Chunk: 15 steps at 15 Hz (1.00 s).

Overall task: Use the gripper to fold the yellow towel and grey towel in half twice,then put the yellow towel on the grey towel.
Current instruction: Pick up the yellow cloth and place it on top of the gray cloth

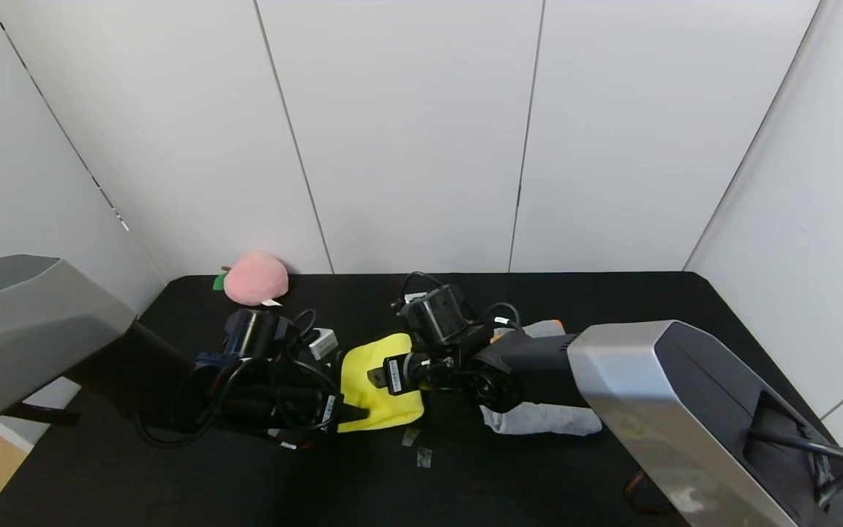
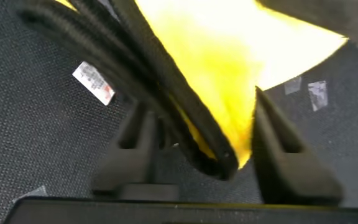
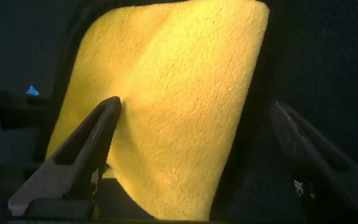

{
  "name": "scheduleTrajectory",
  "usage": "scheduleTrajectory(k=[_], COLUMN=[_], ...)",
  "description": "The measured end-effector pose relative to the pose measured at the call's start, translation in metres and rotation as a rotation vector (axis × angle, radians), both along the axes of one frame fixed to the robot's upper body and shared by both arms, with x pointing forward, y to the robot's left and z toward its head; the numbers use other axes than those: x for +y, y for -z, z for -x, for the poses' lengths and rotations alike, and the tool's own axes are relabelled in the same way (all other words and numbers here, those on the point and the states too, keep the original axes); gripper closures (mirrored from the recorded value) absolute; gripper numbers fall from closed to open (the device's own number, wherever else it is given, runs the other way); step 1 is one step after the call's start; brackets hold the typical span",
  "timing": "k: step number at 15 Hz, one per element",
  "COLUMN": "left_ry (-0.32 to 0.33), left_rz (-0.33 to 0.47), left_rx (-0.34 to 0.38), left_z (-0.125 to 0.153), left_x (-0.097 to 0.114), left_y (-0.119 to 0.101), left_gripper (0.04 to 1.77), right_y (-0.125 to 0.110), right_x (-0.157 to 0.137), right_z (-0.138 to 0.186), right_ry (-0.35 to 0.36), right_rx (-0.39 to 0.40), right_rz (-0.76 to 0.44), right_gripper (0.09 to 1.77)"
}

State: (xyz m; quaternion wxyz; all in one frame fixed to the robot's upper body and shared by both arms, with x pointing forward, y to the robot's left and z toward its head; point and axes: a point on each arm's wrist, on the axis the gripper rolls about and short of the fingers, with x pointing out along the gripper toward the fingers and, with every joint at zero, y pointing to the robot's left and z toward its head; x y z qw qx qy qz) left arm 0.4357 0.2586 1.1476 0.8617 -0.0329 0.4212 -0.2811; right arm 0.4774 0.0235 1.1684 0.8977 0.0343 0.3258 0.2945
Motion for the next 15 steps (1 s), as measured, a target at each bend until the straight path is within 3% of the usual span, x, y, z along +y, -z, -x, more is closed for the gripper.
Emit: scheduleTrajectory(k=[1, 2, 3, 14, 15], left_ry=[0.001, 0.003, 0.003, 0.005, 0.005], left_rz=[0.0, -0.001, 0.0, -0.002, -0.002], left_rx=[0.003, 0.004, -0.003, -0.006, -0.006], left_z=[0.0, 0.0, -0.001, 0.001, 0.001], left_x=[0.0, -0.001, -0.001, -0.003, -0.003], left_y=[0.001, 0.002, 0.002, 0.005, 0.005], left_gripper=[1.04, 1.47, 1.64, 1.63, 1.63], right_y=[0.0, 0.0, 0.0, 0.012, 0.013], right_x=[0.0, 0.0, 0.0, 0.008, 0.008], right_z=[0.0, 0.0, 0.0, 0.003, 0.004], right_ry=[0.0, 0.001, 0.001, -0.028, -0.037], right_rx=[0.0, 0.0, 0.0, 0.006, 0.013], right_rz=[0.0, 0.0, 0.0, -0.005, -0.005], right_gripper=[0.15, 0.15, 0.15, 0.15, 0.29])
